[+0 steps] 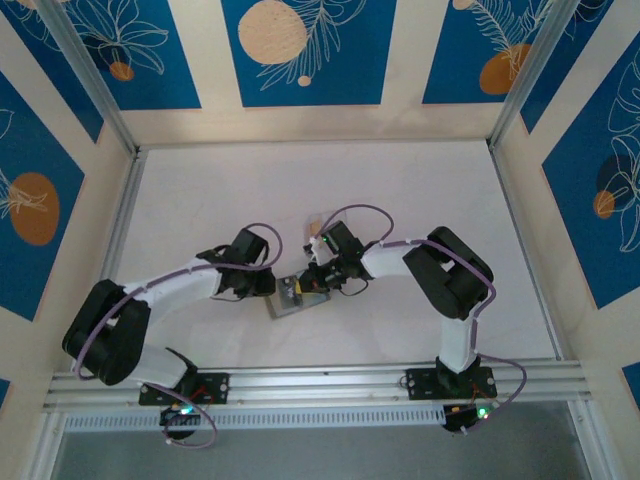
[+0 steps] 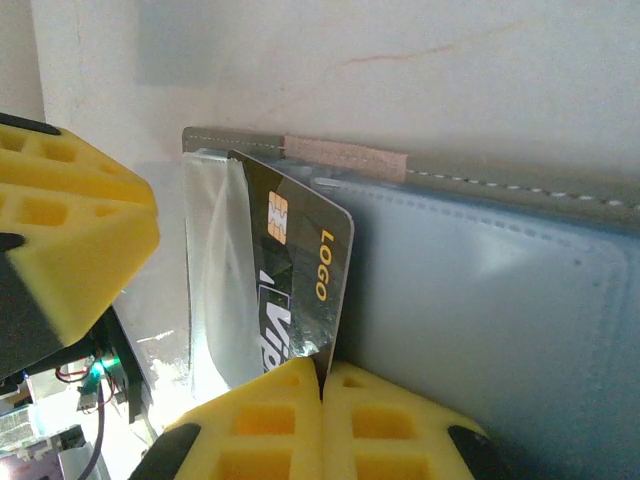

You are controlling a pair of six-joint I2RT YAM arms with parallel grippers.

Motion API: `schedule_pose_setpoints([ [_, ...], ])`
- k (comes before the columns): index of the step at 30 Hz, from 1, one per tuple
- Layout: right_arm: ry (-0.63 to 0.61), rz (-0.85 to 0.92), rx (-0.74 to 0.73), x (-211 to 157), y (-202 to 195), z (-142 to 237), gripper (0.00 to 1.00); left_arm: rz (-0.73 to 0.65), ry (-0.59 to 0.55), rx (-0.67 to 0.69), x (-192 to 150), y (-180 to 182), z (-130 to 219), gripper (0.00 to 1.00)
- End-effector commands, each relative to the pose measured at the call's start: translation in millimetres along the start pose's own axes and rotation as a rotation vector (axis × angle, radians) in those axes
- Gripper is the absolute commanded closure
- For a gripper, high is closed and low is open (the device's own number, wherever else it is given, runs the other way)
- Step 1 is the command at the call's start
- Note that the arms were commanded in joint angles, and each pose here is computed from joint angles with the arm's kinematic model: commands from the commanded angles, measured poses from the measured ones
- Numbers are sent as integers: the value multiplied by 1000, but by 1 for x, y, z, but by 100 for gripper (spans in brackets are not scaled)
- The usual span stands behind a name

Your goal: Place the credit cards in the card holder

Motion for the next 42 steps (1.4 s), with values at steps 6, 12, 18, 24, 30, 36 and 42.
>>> schedule_pose_setpoints([
  [6, 75, -44, -127, -18, -23, 1, 100, 3, 79, 55, -11, 13, -25, 87],
  [12, 105, -52, -163, -23, -26, 6, 100, 7, 103, 100, -21, 23, -33, 88],
  [18, 107, -77, -179, -24, -33, 9, 100, 5, 112, 107, -26, 26, -37, 88],
  [24, 84, -85, -189, -17, -34, 14, 100, 1, 114, 97, -26, 25, -39, 88],
  [30, 103, -71, -171, -11, -26, 12, 100, 2, 109, 90, -26, 24, -39, 88],
  [36, 148, -66, -170, -17, -26, 6, 100, 2, 105, 82, -26, 23, -39, 88],
  [42, 174, -53, -165, -22, -24, 1, 100, -2, 102, 75, -25, 21, -39, 87],
])
Point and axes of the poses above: each hand's point on the last joint's axis, 136 mm out from that joint toward the fingers, its own z axis back along the fingers, its own y axis along the line the jaws close on, x = y × z, the point moved 1 cm from there along z, back along the fingers, and after that the axes turned 12 degrees about -z, right-handed, at the moved point
